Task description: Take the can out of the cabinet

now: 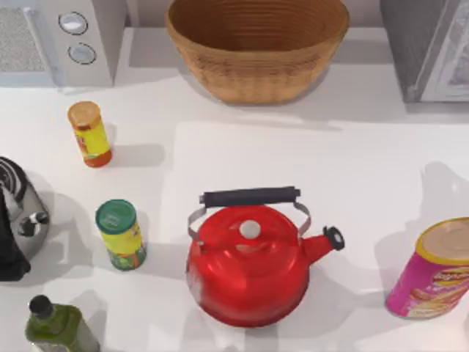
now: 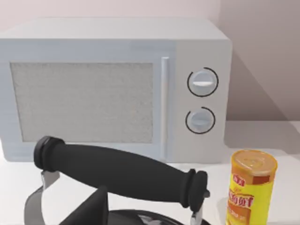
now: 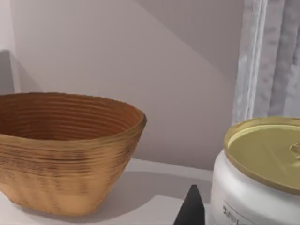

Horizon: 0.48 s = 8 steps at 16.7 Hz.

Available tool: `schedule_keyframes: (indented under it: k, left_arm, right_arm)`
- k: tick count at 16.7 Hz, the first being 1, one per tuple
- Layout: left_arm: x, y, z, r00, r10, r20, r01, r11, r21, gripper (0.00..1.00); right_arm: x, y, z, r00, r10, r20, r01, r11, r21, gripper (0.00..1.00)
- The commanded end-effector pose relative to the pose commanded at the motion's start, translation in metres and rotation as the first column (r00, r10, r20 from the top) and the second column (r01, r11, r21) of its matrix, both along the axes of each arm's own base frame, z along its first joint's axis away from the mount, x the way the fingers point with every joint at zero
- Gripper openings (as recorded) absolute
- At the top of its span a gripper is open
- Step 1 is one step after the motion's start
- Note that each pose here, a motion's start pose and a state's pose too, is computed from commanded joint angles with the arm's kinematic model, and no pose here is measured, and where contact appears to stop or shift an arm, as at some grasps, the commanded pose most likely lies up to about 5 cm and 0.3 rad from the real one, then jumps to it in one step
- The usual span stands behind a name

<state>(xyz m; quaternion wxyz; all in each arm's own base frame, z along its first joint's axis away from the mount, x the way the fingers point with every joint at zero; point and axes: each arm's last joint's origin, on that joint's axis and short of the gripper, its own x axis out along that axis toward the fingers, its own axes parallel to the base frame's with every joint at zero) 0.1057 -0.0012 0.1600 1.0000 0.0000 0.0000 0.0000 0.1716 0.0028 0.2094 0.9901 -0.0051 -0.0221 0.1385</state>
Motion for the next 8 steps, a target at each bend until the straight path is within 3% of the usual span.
schedule_keyframes:
  k: [4,8]
  left_arm:
    - [0.0,0.0,0.0,1.0,0.0,0.0,0.0,1.0,0.0,1.0]
    - [0.0,0.0,0.0,1.0,0.0,0.0,0.0,1.0,0.0,1.0]
  right_arm:
    - [0.05,-0.002,-0.007,0.991,0.137,0.0,-0.137,0.991,-0.008,0.0]
    - [0.097,-0.008,-0.04,0.963,0.268,-0.01,-0.268,0.963,-0.012,0.0]
